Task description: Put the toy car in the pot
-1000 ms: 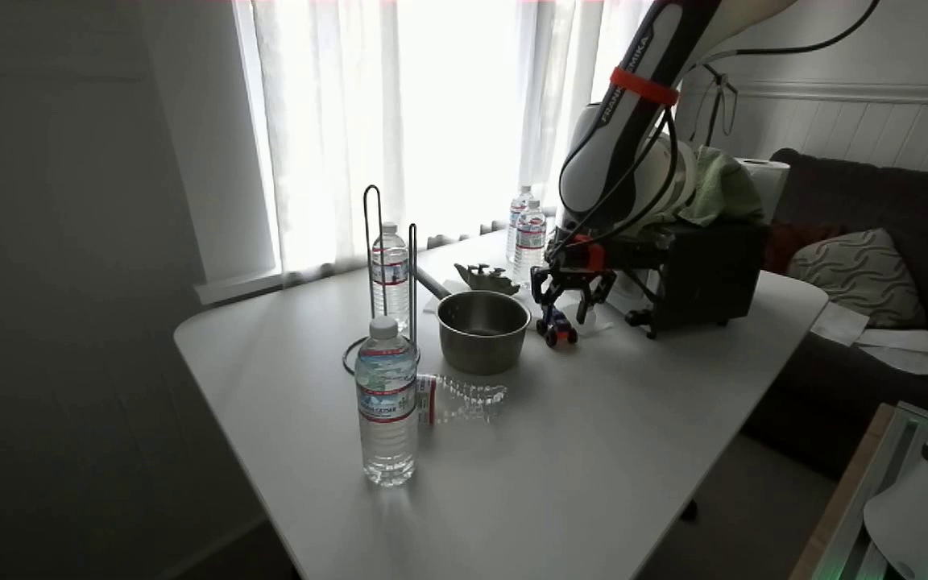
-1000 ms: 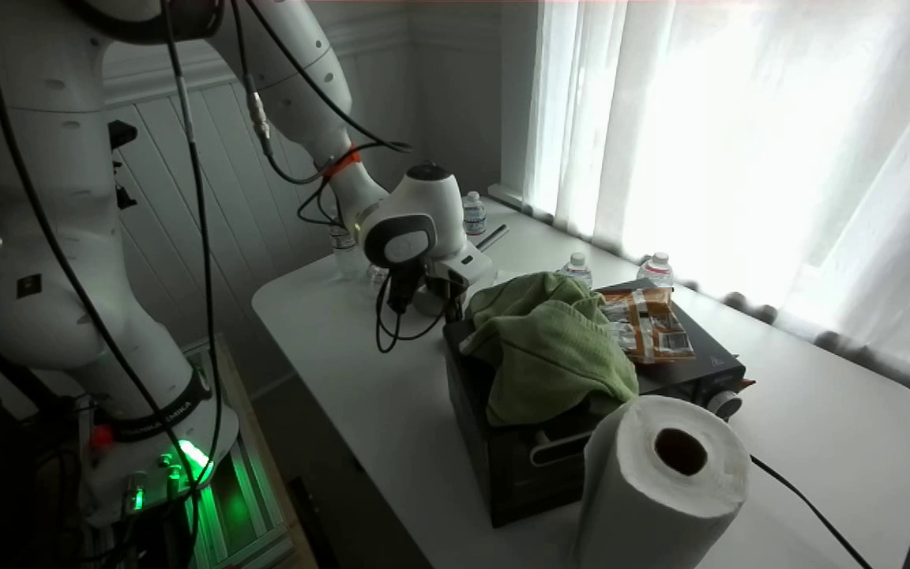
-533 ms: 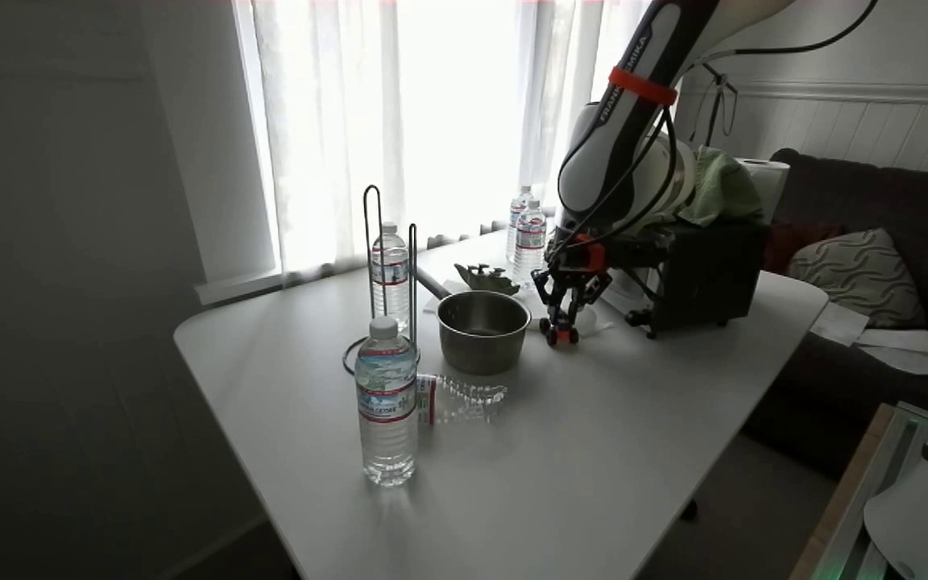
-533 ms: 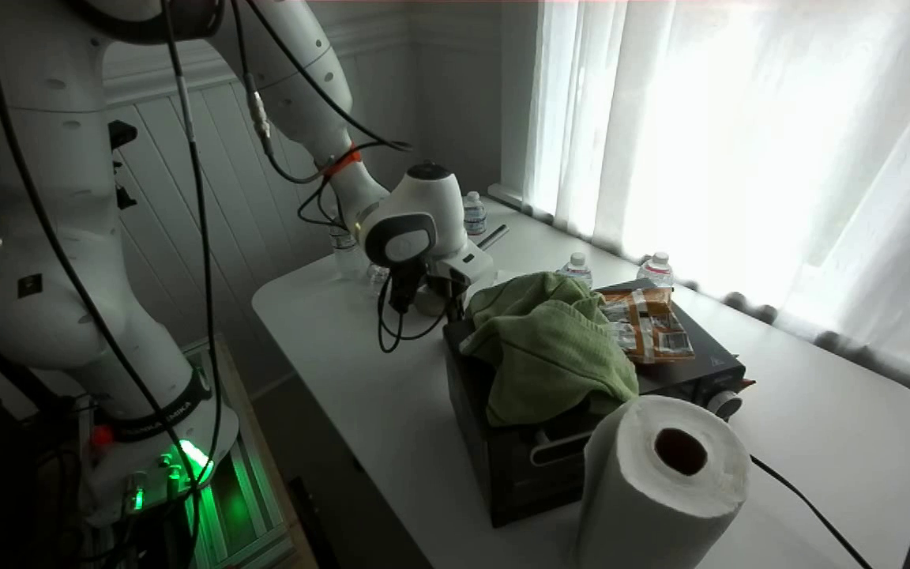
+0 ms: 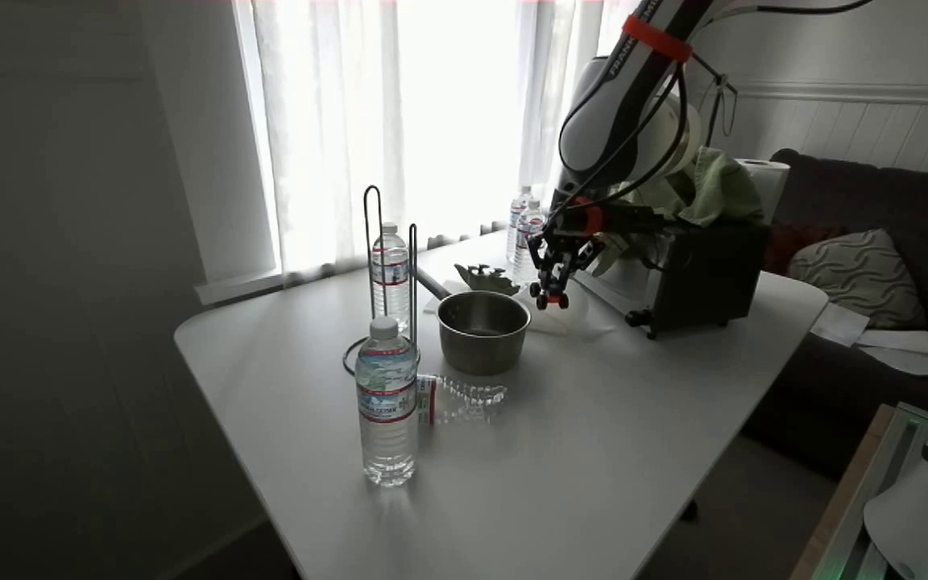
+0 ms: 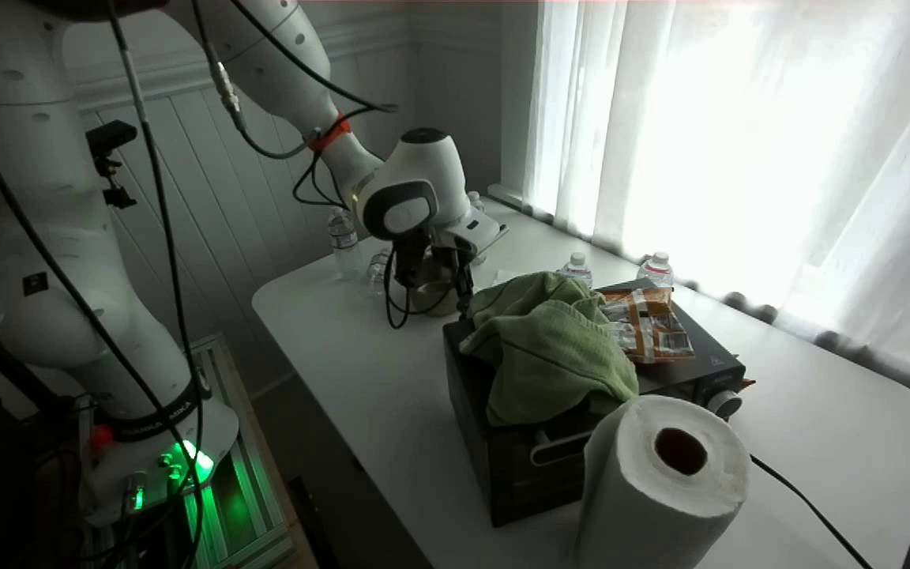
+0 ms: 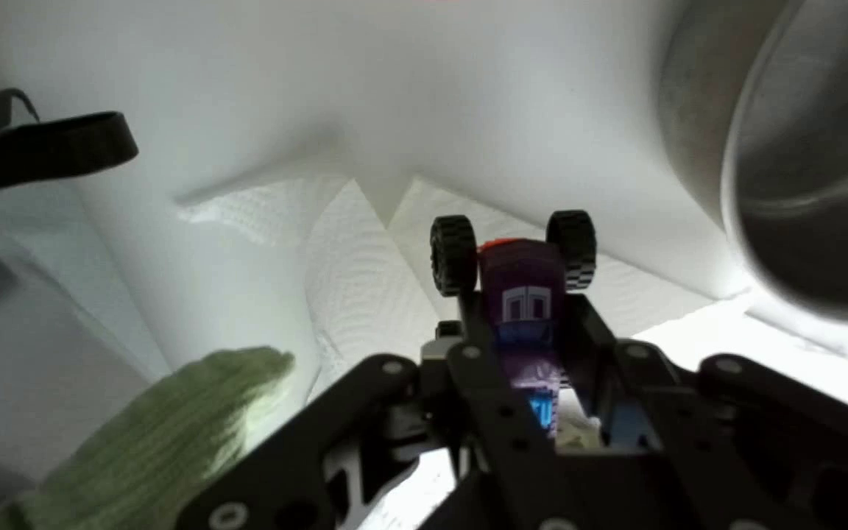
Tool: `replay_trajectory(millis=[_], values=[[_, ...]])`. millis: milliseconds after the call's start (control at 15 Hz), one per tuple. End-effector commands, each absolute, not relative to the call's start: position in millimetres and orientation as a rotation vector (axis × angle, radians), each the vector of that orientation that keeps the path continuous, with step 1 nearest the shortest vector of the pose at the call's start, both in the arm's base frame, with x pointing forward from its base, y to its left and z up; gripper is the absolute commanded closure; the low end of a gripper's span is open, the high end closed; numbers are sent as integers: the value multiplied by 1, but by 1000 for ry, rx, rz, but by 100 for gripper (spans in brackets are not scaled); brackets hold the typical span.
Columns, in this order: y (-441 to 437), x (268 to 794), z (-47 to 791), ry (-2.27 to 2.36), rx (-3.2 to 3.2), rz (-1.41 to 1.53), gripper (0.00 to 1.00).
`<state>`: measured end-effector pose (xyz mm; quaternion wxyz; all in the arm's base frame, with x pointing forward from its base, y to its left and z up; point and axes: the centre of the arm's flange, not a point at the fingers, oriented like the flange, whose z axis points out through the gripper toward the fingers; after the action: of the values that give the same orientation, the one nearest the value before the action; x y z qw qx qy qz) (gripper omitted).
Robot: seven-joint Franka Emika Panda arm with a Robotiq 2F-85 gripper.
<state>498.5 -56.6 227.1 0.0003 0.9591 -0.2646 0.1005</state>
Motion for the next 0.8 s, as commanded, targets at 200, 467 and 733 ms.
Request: replay_trajectory(millis=[200, 467, 733], values=[[-30, 481, 291, -741, 3093, 326, 92], [10, 473, 299, -618, 3193, 336, 92], [47, 474, 295, -518, 3238, 383, 92]])
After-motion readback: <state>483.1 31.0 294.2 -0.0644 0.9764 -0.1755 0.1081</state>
